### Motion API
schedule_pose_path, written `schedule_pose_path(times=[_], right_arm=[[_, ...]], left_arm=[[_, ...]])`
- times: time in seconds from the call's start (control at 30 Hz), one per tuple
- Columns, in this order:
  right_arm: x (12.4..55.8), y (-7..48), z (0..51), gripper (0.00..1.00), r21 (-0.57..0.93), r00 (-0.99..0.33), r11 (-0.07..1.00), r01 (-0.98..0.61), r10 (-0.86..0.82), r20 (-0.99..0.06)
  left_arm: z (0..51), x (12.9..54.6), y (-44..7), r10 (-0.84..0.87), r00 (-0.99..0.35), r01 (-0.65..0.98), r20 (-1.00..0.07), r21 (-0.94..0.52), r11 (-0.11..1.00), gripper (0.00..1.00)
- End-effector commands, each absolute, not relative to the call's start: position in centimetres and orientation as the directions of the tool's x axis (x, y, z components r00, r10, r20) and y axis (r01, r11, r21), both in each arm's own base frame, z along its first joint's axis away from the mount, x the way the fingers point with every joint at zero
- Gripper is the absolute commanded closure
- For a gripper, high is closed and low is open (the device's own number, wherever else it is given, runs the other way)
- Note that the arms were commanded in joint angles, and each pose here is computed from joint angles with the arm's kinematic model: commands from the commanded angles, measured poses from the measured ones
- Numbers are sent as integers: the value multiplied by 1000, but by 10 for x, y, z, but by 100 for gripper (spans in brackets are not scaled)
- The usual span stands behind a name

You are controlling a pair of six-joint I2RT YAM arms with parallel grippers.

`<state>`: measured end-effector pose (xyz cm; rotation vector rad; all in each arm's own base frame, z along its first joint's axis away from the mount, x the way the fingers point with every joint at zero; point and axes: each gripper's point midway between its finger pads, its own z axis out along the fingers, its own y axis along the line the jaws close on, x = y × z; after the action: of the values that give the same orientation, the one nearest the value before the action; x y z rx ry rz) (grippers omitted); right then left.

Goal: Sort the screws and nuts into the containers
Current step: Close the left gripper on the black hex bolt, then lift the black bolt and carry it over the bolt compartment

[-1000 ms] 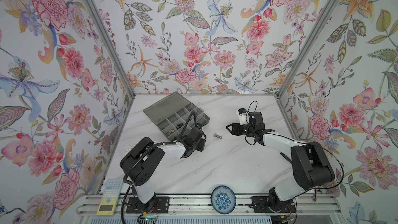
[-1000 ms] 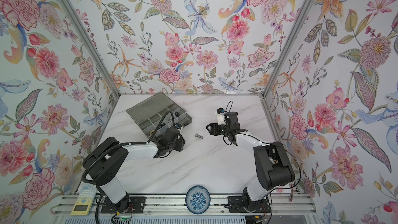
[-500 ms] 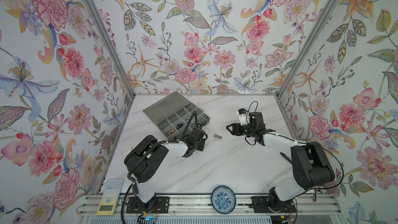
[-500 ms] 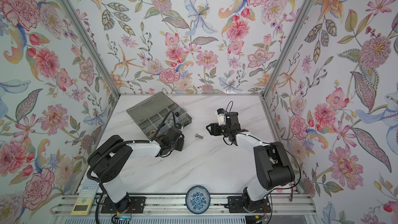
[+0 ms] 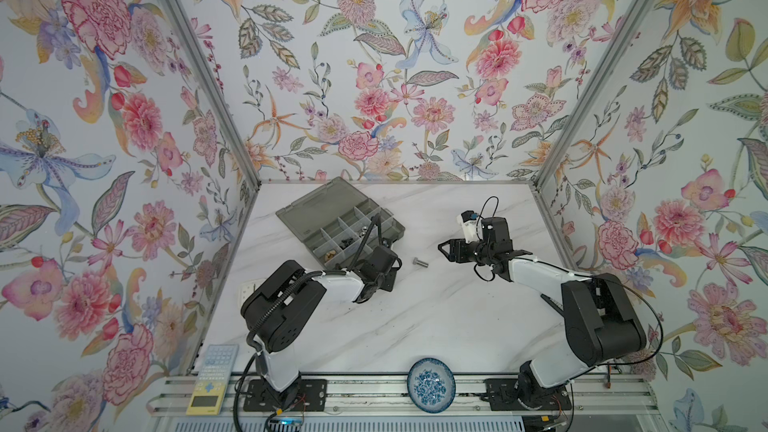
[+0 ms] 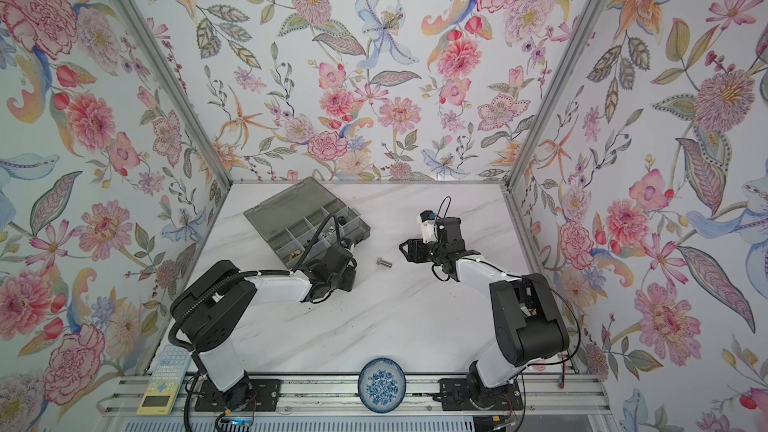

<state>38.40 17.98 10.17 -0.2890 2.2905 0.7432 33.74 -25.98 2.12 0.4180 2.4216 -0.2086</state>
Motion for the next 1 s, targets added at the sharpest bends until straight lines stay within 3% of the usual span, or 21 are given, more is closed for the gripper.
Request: schedule_pose_path(times=[0.0,0.3,0.67,0.97], right_arm=[[379,179,104,34,441,-733,805,-397,11,-681],[379,179,103,34,445,-734,803,-396,14,-679],[378,178,103,34,444,-737,804,-395,11,-676],[379,179,101,34,450,-744,805,-387,16,-668]], left_arm=[[59,343,-262,256,-679,362,-688,-10,932,100],[120,361,-233,342,-591,341,-731,158,927,100],[109,373,-175,259,-639,266,-724,107,958,100],[94,372,-159,268,-660,246,-702,135,960,100]])
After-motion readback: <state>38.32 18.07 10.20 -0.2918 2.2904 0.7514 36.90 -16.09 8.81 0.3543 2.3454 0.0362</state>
